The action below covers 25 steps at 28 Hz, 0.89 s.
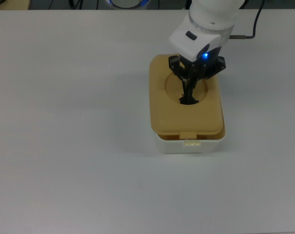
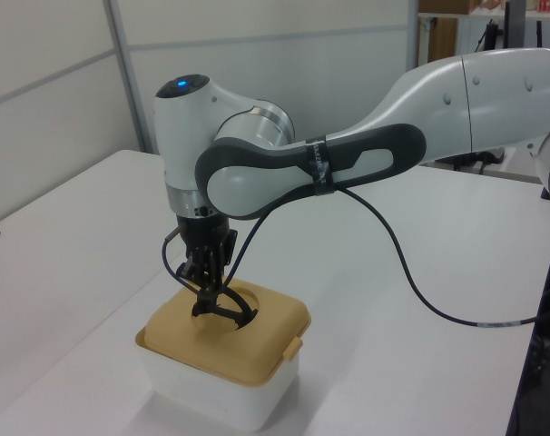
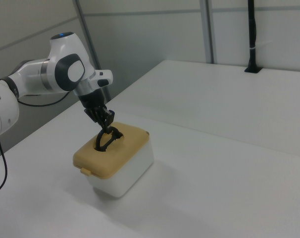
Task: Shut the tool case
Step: 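Set the lid down onto the box rim and press it closed, then open the gripper, release the handle, and raise the gripper away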
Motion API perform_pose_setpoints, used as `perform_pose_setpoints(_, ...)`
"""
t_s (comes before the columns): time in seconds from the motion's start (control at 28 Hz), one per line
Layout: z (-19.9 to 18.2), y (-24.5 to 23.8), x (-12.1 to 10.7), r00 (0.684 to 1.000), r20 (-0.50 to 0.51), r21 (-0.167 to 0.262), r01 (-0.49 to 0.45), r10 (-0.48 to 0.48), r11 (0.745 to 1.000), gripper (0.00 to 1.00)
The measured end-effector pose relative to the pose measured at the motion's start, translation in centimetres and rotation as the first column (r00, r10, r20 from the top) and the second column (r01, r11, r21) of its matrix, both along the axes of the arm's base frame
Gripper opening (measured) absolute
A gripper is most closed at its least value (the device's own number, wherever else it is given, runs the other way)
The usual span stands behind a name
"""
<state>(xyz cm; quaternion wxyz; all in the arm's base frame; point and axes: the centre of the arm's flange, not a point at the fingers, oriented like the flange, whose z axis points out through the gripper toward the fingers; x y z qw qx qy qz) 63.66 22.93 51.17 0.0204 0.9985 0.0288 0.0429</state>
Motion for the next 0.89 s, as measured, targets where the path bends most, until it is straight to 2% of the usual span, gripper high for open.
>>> perform_pose_setpoints(0.07,-0.10,0.05,0.02,1.000,0.000,-0.001,0.009,-0.009,1.000,0.13)
perform_pose_setpoints(0.11,-0.19,0.01,0.06,1.000,0.001,-0.005,0.017,-0.017,1.000,0.20)
perform_pose_setpoints(0.25,-0.44,-0.14,0.21,0.999,0.008,-0.024,0.035,-0.034,0.999,0.34)
perform_pose_setpoints(0.32,-0.52,-0.16,0.25,0.999,0.009,-0.026,0.043,-0.043,0.999,0.44)
perform_pose_setpoints(0.43,-0.54,-0.15,0.26,0.999,0.009,-0.026,0.047,-0.047,0.999,0.52)
perform_pose_setpoints(0.46,-0.52,-0.15,0.27,0.999,0.010,-0.026,0.049,-0.049,0.998,0.61)
perform_pose_setpoints(0.71,-0.40,-0.15,0.28,0.999,0.012,-0.025,0.051,-0.051,0.998,0.85)
perform_pose_setpoints(0.75,-0.30,-0.16,0.29,0.999,0.012,-0.025,0.051,-0.051,0.998,0.93)
perform_pose_setpoints(0.82,-0.09,-0.22,0.23,0.999,0.009,-0.027,0.052,-0.052,0.998,1.00)
perform_pose_setpoints(0.89,0.35,-0.36,0.02,0.999,0.000,-0.033,0.052,-0.052,0.998,1.00)
